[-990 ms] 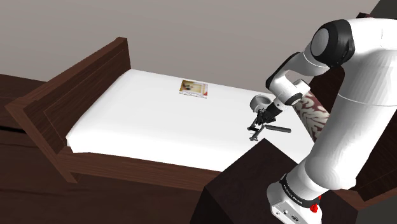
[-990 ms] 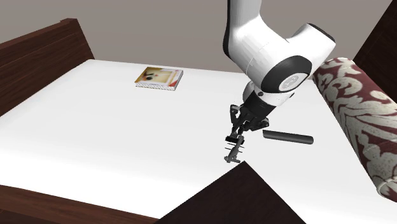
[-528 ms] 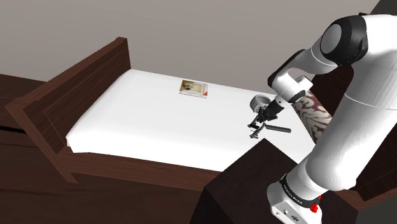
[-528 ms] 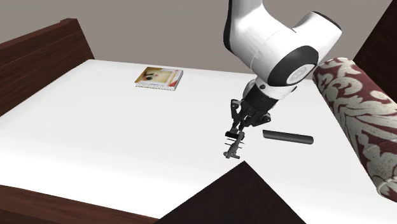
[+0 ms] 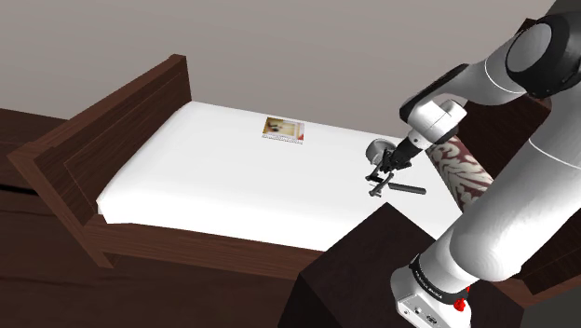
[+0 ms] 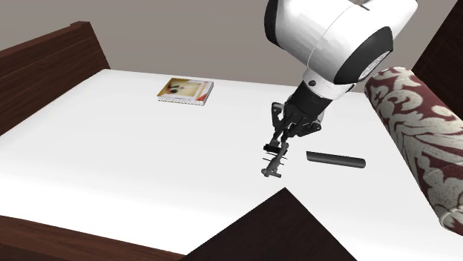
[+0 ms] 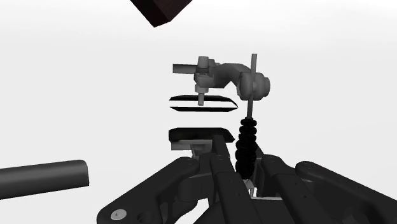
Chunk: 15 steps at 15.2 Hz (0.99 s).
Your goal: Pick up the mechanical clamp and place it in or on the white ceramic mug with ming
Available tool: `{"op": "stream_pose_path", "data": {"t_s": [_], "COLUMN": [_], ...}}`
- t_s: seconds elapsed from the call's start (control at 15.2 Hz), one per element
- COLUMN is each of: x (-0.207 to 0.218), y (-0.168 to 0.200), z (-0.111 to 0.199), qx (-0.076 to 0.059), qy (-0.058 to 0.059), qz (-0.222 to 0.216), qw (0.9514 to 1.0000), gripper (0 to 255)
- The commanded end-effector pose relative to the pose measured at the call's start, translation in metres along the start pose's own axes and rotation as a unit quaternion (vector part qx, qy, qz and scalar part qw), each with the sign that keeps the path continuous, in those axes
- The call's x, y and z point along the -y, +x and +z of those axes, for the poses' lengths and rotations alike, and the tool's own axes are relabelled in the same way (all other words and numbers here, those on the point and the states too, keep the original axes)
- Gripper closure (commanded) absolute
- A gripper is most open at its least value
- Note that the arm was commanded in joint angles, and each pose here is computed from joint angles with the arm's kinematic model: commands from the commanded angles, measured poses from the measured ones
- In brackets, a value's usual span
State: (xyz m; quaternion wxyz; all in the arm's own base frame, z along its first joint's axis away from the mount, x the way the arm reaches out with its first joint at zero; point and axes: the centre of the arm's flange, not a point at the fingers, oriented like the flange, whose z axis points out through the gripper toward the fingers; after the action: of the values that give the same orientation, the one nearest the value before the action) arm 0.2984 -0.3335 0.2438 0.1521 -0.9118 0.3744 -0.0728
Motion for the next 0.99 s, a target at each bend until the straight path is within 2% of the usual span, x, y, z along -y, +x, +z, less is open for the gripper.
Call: {"op": "stream_pose_path", "data": {"t_s": [0.0, 0.92], "x": [0.003, 0.028], "y": [0.001, 0.003], "z": [-0.010, -0.080], "qx": [0.000, 0.000], "qy": [-0.001, -0.001], "qz": [0.000, 0.000], "qw": [1.0000, 1.0000], "gripper": [255, 255]}}
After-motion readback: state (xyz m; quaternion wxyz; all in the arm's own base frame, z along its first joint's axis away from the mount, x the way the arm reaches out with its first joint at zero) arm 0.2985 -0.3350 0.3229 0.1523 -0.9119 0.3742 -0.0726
